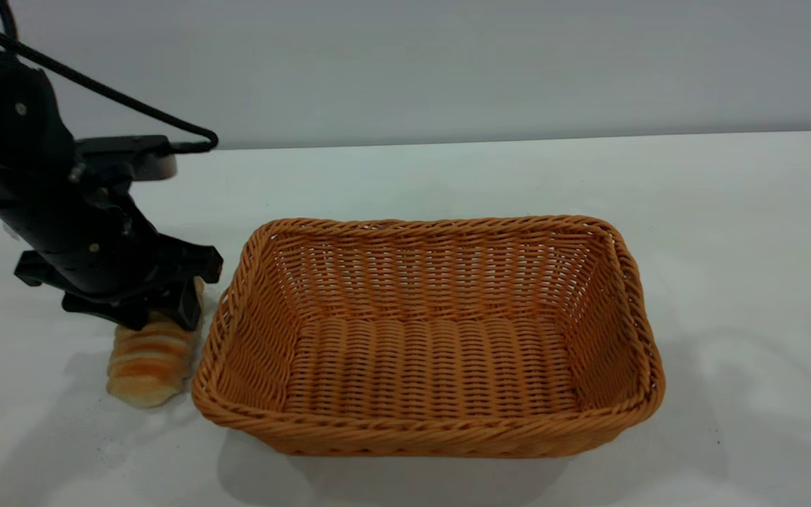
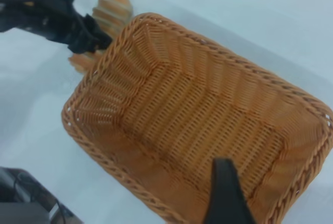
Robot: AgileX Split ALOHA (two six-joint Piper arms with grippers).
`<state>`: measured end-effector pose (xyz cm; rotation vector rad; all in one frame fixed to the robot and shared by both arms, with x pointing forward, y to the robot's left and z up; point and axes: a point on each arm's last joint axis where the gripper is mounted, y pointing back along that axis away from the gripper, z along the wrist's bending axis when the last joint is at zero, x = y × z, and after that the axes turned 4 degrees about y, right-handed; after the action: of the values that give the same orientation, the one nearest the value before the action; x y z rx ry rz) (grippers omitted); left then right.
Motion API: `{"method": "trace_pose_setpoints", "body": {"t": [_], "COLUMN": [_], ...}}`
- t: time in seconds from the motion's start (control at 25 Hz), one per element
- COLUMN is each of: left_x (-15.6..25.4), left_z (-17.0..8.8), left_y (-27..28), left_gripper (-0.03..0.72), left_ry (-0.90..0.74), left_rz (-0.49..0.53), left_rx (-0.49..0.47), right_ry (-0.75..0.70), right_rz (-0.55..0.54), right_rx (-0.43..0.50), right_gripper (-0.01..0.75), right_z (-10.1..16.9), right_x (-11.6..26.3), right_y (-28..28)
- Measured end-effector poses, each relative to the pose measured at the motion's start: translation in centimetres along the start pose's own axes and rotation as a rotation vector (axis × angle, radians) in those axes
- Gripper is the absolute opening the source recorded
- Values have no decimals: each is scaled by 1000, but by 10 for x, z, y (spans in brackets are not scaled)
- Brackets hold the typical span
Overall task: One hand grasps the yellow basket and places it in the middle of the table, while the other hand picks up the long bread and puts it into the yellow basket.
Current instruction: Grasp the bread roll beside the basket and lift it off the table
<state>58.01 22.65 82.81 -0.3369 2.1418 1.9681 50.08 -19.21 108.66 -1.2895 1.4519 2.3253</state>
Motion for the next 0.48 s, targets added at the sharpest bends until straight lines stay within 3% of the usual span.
{"method": "trace_pose_setpoints", "body": {"t": [0.28, 0.36, 0.48], "left_x": [0, -1, -1], "left_z": [20, 26, 29], "left_y": [-13, -12, -13], "left_gripper": [468, 407, 217], "left_ry": [36, 54, 57], "left_rz": [44, 48, 49], "left_rx": [-25, -31, -34], "right_ry": [3, 3, 3], "right_rz": [4, 4, 5], "right_rx": [-6, -6, -7], "right_gripper": [560, 560, 560], "right_z": [1, 1, 1], "right_x": [0, 0, 1], "right_y": [1, 1, 1]}}
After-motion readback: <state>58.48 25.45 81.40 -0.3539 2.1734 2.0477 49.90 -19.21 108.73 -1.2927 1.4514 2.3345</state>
